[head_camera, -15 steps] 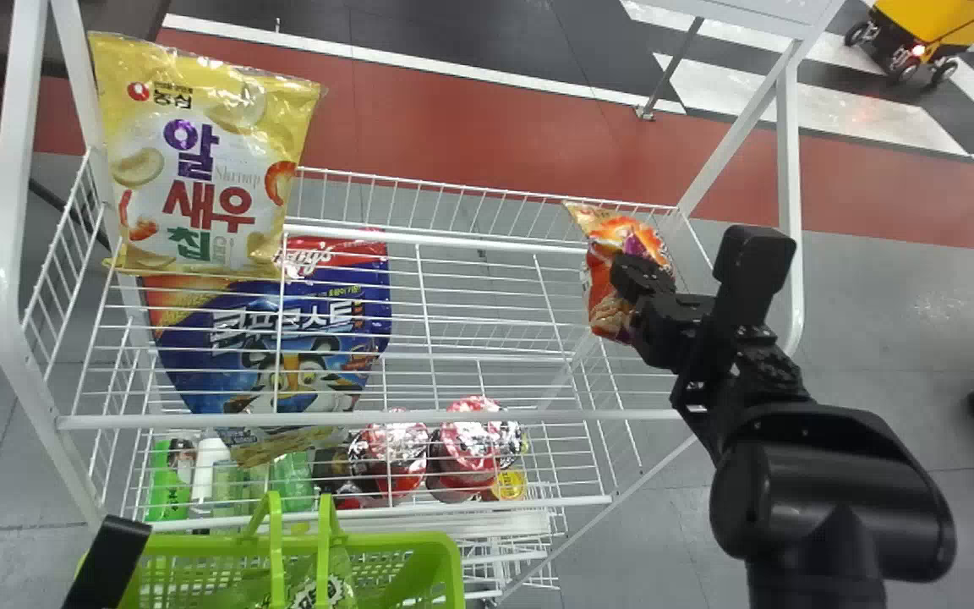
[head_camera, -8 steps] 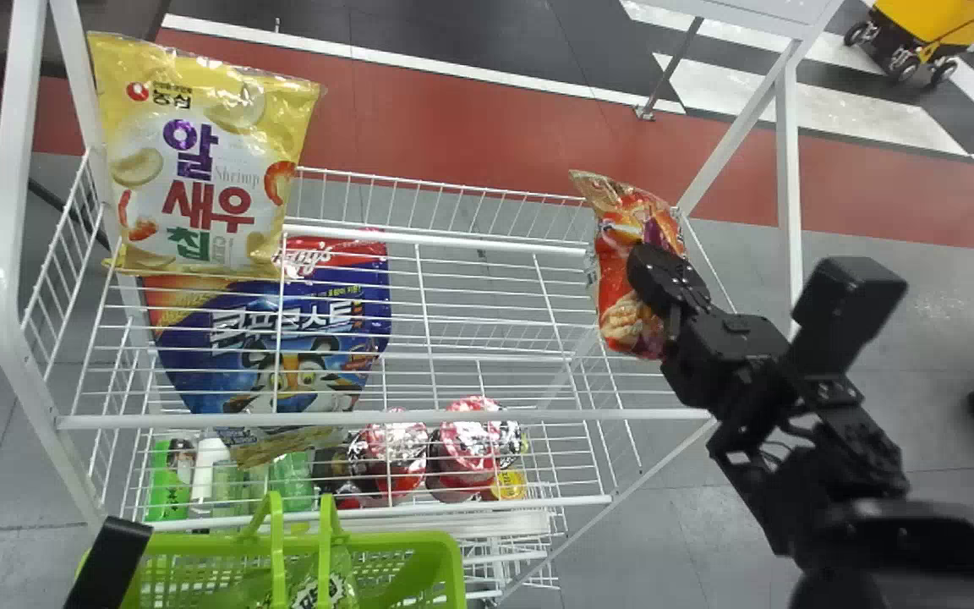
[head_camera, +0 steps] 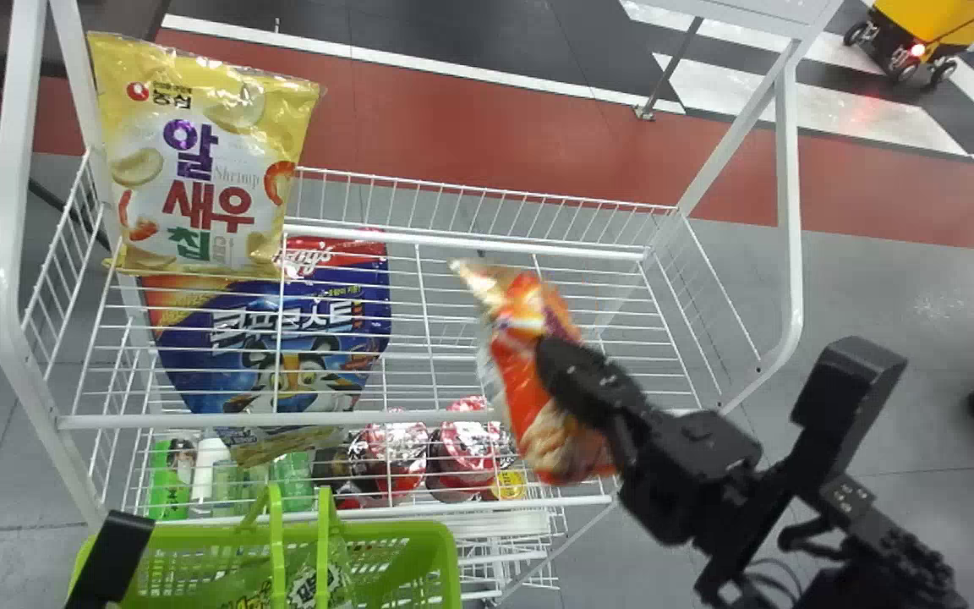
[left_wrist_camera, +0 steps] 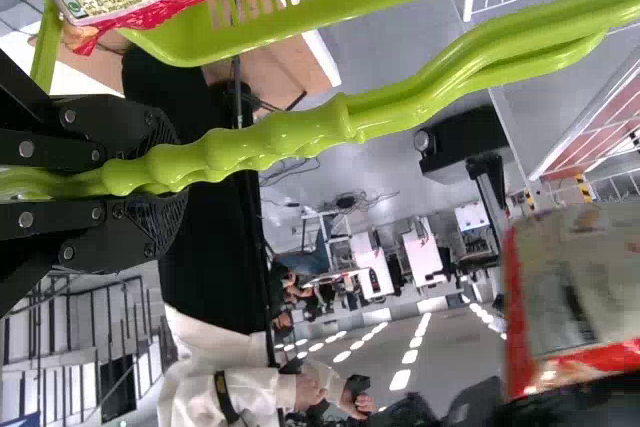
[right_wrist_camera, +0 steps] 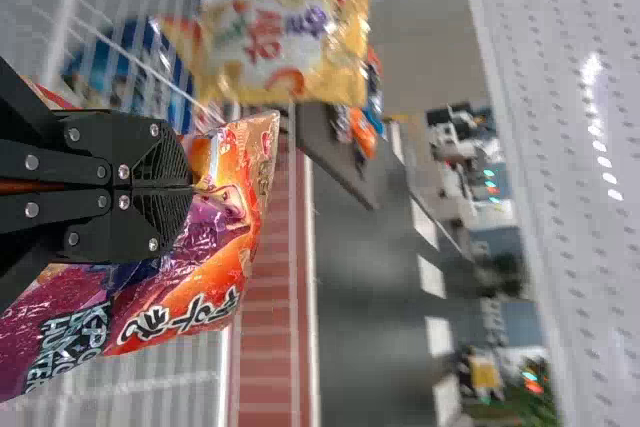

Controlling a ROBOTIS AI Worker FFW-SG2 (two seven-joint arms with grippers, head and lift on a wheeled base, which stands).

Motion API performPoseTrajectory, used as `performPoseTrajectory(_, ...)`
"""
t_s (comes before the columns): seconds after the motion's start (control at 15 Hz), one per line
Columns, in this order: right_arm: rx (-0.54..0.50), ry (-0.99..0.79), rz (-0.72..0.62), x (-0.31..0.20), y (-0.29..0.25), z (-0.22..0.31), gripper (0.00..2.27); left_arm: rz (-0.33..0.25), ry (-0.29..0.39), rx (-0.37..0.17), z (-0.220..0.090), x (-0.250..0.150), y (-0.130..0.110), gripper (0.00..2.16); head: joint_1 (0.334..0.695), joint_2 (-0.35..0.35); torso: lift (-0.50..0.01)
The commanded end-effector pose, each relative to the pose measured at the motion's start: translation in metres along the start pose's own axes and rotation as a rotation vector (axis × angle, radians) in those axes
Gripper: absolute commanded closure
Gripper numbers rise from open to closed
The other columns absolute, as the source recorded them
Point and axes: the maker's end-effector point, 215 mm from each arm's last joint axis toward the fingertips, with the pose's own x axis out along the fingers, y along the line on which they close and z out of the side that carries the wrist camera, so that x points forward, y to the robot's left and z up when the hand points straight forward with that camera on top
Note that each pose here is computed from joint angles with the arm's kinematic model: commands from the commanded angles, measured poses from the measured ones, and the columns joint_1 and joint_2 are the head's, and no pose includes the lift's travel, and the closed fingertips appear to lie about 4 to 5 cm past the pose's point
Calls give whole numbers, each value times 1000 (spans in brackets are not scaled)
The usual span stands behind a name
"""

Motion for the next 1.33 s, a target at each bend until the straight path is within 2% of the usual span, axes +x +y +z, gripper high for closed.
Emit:
performPoseTrajectory(0.0, 77, 130, 85, -3, 30, -43, 2132, 1, -1, 4, 2, 0, 1, 1791, 695, -350, -15)
performPoseTrajectory(0.2, 99, 250, 127, -2, 47, -89, 2132, -2, -4, 8, 3, 0, 1, 1791, 695, -350, -15)
performPoseTrajectory(0.53, -6, 429, 99, 15, 42, -189, 2132, -9, -5, 12, 4, 0, -2, 1791, 695, -350, -15)
performPoseTrajectory(1.0, -20, 525, 313, 7, 133, -248, 2132, -5, -2, 12, 3, 1, -2, 1791, 695, -345, -15)
performPoseTrajectory(1.07, -15, 544, 335, 4, 143, -255, 2132, -6, -2, 10, 1, 2, -2, 1791, 695, -303, -15)
performPoseTrajectory(1.27, 20, 569, 404, 1, 162, -268, 2132, -6, 0, 12, 1, 2, -3, 1791, 695, -240, -15)
